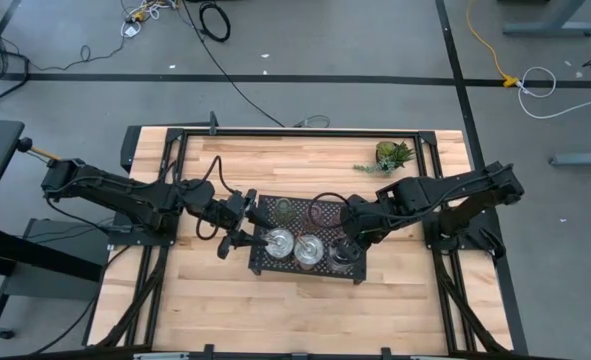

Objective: Pick & Place candle stick holders
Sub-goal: Put the brown scented candle on the shelf, then return to Home Position

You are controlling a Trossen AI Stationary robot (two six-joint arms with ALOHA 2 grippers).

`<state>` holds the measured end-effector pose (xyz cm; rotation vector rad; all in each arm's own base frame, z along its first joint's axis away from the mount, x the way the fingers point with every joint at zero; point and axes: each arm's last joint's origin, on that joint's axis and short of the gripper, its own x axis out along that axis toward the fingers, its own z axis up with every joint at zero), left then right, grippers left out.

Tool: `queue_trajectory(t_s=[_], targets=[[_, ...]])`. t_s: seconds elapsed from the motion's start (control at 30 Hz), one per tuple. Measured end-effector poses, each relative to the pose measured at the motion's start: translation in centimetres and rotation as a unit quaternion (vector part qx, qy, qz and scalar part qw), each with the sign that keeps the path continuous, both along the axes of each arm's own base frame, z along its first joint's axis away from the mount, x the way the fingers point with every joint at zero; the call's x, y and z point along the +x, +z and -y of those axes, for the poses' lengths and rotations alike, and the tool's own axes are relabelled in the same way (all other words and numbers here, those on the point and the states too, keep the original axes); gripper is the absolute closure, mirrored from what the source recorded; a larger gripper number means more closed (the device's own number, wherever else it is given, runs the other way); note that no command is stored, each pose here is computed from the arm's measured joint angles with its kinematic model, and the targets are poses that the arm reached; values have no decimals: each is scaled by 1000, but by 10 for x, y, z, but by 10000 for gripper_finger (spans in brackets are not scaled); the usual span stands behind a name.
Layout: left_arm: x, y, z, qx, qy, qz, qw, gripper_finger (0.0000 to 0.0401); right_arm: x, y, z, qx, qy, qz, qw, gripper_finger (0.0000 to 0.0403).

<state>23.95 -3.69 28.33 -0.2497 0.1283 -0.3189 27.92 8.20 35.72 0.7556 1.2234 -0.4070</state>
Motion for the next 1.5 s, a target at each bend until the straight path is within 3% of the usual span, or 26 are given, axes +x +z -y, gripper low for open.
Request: queue_trajectory(t_s=[0.27,0.5,0.67,0.83,1.03,1.2,1.33,1.43,1.5], targets=[[0,0,0,0,0,0,1000,179,0,0,0,21,18,-7,1000,319],[0,0,0,0,0,0,1000,179,-9,6,4,10,16,-5,1000,345],[0,0,0,0,0,0,1000,179,-24,22,8,-8,11,34,999,364],[0,0,0,1,0,0,1000,179,-43,37,7,-97,39,87,991,371],[-3,-5,-3,-6,-10,-38,999,179,-74,55,-6,-235,47,166,957,371],[-25,7,-18,44,-28,-22,998,179,-99,62,-17,-299,47,200,932,371],[-55,21,-28,62,-6,-8,998,179,-111,49,-32,-332,58,199,920,371],[-77,23,-29,83,8,-29,996,179,-120,27,-43,-351,89,172,916,371],[-90,19,-29,97,27,-43,994,179,-125,7,-47,-385,119,144,904,371]])
